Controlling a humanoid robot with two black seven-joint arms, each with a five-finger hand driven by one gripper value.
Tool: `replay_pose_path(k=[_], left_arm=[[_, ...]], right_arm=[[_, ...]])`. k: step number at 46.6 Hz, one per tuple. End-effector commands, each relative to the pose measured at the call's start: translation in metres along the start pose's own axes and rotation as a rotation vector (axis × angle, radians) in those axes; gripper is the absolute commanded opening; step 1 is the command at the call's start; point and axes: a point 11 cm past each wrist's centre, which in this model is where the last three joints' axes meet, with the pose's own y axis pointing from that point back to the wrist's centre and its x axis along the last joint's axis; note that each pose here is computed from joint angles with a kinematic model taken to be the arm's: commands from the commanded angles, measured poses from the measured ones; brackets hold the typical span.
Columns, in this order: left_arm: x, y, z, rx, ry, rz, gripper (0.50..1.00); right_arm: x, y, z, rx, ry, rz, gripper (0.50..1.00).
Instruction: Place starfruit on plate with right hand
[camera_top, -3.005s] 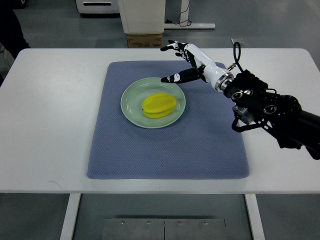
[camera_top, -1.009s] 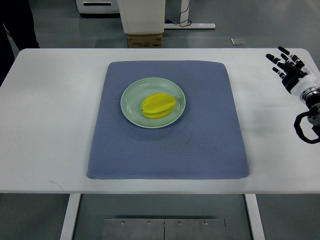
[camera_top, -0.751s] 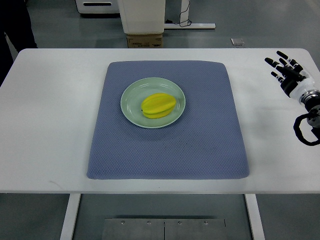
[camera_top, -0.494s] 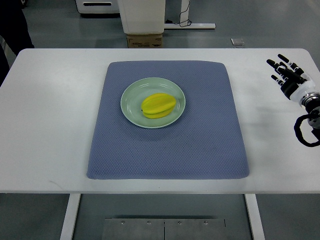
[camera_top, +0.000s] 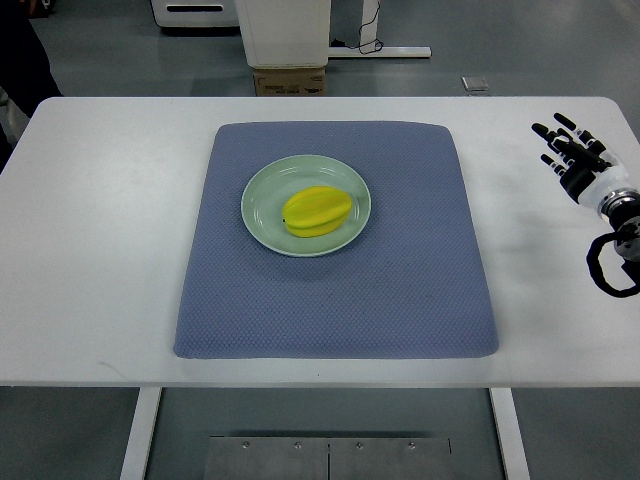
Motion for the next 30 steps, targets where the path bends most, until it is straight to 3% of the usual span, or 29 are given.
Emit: replay_pose_path(k=[1, 30], left_arm=[[-0.0001, 0.0, 0.0, 0.0, -0.001, -0.001, 1.0], [-0.0001, 0.0, 0.0001, 0.0, 0.001, -0.001, 1.0]], right_arm=[[0.0002, 0.0, -0.0001, 0.001, 0.0, 0.0, 1.0], [0.0001, 0.0003, 0.0005, 0.004, 0.004, -0.002, 1.0]])
